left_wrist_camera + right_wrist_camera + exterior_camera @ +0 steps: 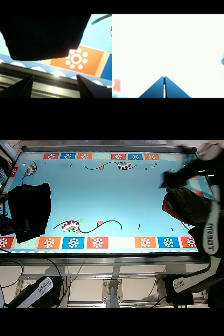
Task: Fold the clothes and pants, and hang the long-sleeved shirts on hangers.
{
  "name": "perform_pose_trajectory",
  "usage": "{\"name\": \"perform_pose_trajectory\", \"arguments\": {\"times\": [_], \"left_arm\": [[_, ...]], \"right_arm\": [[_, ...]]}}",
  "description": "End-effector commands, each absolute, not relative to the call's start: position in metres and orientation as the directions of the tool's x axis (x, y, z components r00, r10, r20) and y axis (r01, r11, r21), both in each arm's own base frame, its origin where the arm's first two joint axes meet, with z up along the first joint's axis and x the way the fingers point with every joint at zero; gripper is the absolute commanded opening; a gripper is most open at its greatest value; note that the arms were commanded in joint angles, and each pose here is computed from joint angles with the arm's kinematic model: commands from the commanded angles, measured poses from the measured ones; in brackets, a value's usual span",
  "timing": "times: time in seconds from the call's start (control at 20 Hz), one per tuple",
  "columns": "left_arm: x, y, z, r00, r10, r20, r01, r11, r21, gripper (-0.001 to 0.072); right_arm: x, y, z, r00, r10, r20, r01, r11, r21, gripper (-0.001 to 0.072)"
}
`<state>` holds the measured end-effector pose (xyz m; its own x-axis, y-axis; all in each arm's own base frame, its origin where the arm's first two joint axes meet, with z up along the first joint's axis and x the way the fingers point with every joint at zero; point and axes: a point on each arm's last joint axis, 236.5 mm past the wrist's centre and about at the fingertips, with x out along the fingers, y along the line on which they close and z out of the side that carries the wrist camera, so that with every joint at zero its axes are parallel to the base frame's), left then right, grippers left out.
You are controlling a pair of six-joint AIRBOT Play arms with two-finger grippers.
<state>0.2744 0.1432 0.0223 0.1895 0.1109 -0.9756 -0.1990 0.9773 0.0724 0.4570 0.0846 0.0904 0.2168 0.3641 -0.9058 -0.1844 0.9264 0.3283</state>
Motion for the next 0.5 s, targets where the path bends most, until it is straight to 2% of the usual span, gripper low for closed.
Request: {"name": "perform_pose_trajectory", "arguments": {"times": [0.0, 0.1, 0.45], "left_arm": [[0.274, 0.143, 0.022, 0.188, 0.111, -0.976, -0.199, 0.977, 0.073, 0.0625], [0.274, 0.143, 0.022, 0.188, 0.111, -0.976, -0.199, 0.977, 0.073, 0.0625], [0.274, 0.143, 0.022, 0.188, 0.111, -0.976, -0.199, 0.977, 0.073, 0.0625]], "right_arm": [[0.415, 0.183, 0.041, 0.097, 0.251, -0.963, -0.399, 0.896, 0.194, 0.0025], [0.398, 0.211, 0.02, 0.09, 0.181, -0.979, -0.46, 0.88, 0.121, 0.0026], [0.363, 0.246, -0.004, 0.007, 0.164, -0.986, -0.448, 0.882, 0.144, 0.0026]]}}
